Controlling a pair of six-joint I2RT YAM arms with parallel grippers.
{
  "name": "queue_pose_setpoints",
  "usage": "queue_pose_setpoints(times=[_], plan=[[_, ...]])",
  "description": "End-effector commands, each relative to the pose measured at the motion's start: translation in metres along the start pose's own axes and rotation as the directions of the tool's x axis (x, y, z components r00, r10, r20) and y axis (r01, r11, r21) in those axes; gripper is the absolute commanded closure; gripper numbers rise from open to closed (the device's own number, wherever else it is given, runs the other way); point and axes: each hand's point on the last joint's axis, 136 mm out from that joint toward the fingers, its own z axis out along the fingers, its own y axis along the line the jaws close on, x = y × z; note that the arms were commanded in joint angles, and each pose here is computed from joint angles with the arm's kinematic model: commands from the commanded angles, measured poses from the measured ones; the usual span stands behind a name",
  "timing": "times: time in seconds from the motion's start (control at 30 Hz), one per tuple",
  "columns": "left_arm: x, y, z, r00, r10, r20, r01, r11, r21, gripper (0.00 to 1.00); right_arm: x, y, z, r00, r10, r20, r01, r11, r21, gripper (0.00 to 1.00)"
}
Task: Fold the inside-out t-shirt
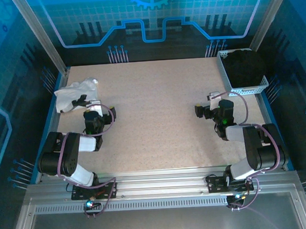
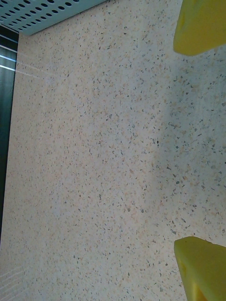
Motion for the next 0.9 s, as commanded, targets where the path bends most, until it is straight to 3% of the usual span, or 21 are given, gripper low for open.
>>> queue_pose_setpoints(times=[0.0, 0.27, 0.4, 0.5, 0.63, 0.77, 0.87], plan=[[-0.011, 0.003, 0.001, 0.999, -0.014, 0.04, 0.015, 1.0, -0.012, 0.01, -0.006, -0.003, 0.002, 1.0, -0.009, 0.024, 0.009, 1.0, 0.008, 0.0], [-0.011, 0.003, 0.0, 0.999, -0.015, 0.041, 0.015, 1.0, -0.013, 0.01, -0.006, -0.004, 0.002, 1.0, -0.012, 0.024, 0.012, 1.0, 0.012, 0.0], [-0.017, 0.009, -0.01, 0.996, -0.033, 0.08, 0.036, 0.999, -0.037, 0.01, -0.02, -0.01, -0.008, 1.0, -0.012, 0.019, 0.01, 0.996, 0.085, 0.0], [-0.03, 0.015, -0.023, 0.993, -0.04, 0.11, 0.048, 0.997, -0.065, 0.01, -0.034, -0.021, -0.027, 0.997, 0.073, -0.003, -0.071, 0.987, 0.141, 0.0], [-0.055, 0.027, -0.044, 0.985, -0.129, 0.11, 0.143, 0.981, -0.13, 0.01, -0.057, -0.027, -0.058, 0.982, 0.16, 0.096, -0.175, 0.97, 0.169, 0.0], [-0.077, -0.005, -0.057, 0.953, -0.301, 0.029, 0.3, 0.952, 0.056, 0.01, -0.081, -0.034, -0.089, 0.963, 0.233, 0.137, -0.258, 0.942, 0.213, 0.02], [-0.094, -0.039, -0.062, 0.919, -0.387, -0.075, 0.394, 0.898, 0.196, 0.05, -0.105, -0.01, -0.101, 0.981, 0.154, 0.121, -0.173, 0.972, 0.16, 0.05]])
